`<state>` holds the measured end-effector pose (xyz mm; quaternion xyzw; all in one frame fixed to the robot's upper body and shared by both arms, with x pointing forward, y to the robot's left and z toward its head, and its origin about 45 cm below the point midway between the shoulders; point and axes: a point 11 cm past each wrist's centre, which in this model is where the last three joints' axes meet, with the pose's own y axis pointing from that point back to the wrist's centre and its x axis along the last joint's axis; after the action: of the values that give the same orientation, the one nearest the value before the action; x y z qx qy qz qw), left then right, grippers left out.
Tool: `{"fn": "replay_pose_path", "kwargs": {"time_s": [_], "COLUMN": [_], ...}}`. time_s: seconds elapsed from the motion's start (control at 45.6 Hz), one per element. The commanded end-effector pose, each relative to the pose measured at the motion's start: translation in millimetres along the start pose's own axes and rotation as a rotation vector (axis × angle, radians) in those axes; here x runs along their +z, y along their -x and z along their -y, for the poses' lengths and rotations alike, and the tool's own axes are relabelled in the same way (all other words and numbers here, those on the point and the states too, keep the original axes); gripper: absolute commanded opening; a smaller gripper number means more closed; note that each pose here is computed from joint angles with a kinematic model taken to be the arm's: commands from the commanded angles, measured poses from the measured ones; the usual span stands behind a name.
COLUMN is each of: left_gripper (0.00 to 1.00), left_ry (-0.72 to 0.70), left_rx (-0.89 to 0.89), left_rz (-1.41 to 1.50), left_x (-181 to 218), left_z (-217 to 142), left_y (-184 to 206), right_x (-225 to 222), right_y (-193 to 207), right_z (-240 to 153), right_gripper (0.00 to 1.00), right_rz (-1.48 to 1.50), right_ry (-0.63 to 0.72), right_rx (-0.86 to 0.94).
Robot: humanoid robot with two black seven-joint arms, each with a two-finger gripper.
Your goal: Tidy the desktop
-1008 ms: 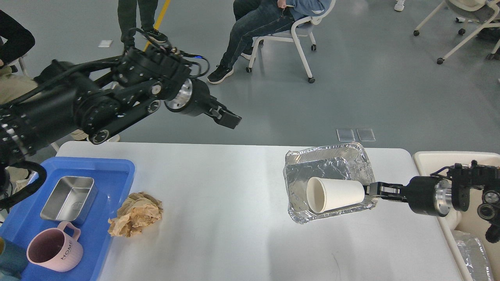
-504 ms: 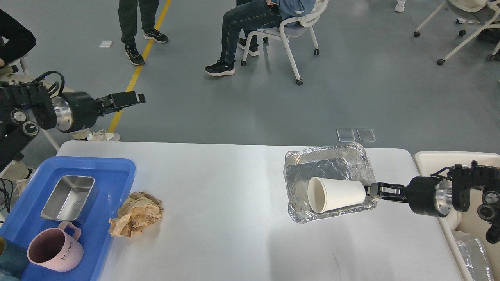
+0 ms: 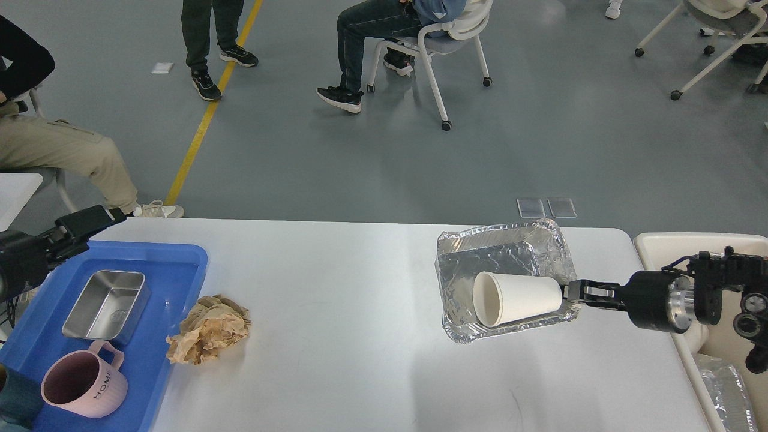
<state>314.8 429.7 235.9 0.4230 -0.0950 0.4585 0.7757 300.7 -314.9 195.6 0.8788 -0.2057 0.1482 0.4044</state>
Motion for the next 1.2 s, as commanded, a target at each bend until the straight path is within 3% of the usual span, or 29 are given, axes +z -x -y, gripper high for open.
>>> {"fn": "replay_pose_path", "kwargs": {"time_s": [0.0,0.57,1.183], "left_gripper": [0.96,0.97,0.97], "left_ry": [0.040,0.036,-0.194], "left_rx": [0.068,0.192,0.090], "left_rz": [-0.194,-0.286,-0.057], "left_x": [-9,-39,-62], "left_z": [-20,-92,-103], "left_y": [-15,-39,-44], "right_x": [0,-3,-6], "right_y": [0,1,0], "right_z": [0,2,2], "right_gripper": [0.00,0.00,0.00], "right_rz": [-0.001,-0.002,-0.006], "right_ry": [-0.001,-0.009,-0.017], "right_rx": [0.001,-0.005,-0.004]}}
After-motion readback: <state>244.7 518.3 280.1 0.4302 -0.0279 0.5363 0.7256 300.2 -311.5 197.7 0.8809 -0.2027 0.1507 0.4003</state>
